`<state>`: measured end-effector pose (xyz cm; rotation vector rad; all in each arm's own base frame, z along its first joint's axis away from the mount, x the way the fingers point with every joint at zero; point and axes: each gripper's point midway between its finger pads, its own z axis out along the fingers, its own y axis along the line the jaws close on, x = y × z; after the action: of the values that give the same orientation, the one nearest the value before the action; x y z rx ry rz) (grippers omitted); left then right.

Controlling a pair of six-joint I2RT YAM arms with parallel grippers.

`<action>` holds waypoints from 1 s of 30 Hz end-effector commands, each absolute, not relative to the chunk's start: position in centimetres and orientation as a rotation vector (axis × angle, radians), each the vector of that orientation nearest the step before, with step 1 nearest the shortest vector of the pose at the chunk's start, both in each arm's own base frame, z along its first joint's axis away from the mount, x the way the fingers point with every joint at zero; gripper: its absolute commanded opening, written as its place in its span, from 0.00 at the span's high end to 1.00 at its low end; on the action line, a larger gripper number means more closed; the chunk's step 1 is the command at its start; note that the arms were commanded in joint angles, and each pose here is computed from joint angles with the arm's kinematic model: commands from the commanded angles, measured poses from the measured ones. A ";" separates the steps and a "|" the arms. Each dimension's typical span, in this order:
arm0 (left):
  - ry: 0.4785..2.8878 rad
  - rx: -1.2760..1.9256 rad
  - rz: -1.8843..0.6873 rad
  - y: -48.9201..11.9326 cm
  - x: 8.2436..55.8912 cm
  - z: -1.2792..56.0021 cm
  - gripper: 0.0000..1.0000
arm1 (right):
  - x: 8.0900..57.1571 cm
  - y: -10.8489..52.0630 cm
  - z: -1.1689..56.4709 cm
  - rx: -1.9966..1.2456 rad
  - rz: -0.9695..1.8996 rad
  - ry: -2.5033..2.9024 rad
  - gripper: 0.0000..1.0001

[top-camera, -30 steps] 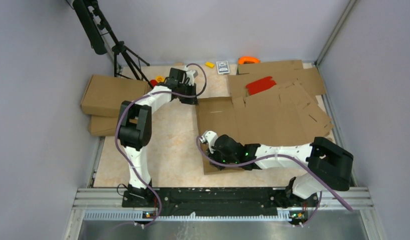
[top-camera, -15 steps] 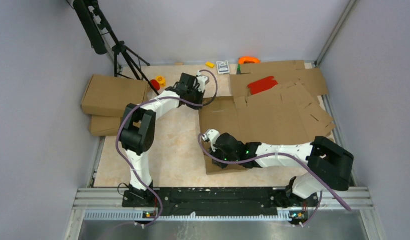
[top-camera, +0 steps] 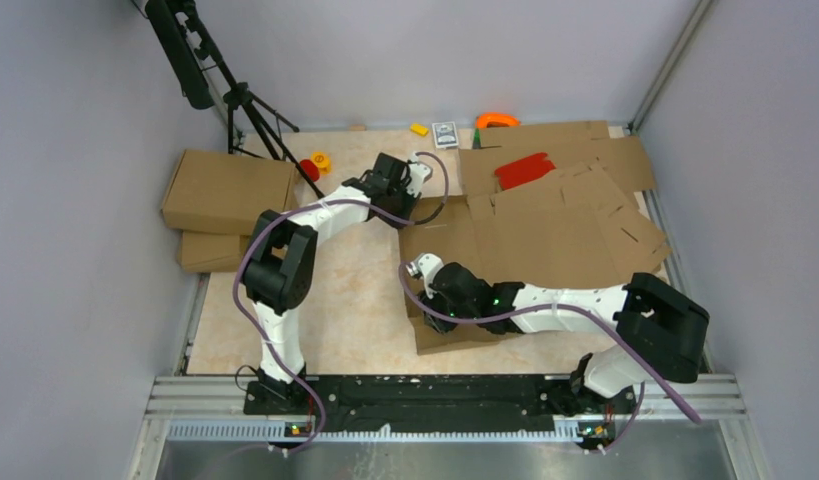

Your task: Fold the paper box

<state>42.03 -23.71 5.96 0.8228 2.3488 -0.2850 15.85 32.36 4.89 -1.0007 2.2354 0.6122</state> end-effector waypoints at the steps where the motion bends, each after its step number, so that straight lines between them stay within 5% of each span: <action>1: 2.341 0.884 -0.360 -24.7 40.4 7.3 0.74 | 18.5 33.5 8.5 -0.877 0.643 2.140 0.69; 13: 2.334 0.919 -0.456 -26.0 39.9 7.5 0.66 | 18.8 32.9 7.4 -0.850 0.641 2.189 0.63; 18: 2.293 0.931 -0.470 -26.4 40.3 8.3 0.53 | 17.6 32.8 7.4 -0.879 0.707 2.174 0.62; 30: 2.175 0.929 -0.547 -28.2 42.9 9.8 0.50 | 16.9 32.6 7.3 -0.897 0.739 2.175 0.73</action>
<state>41.22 -26.31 7.78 0.9166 2.2976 -0.4860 16.57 31.67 5.40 -0.9248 2.2395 0.6722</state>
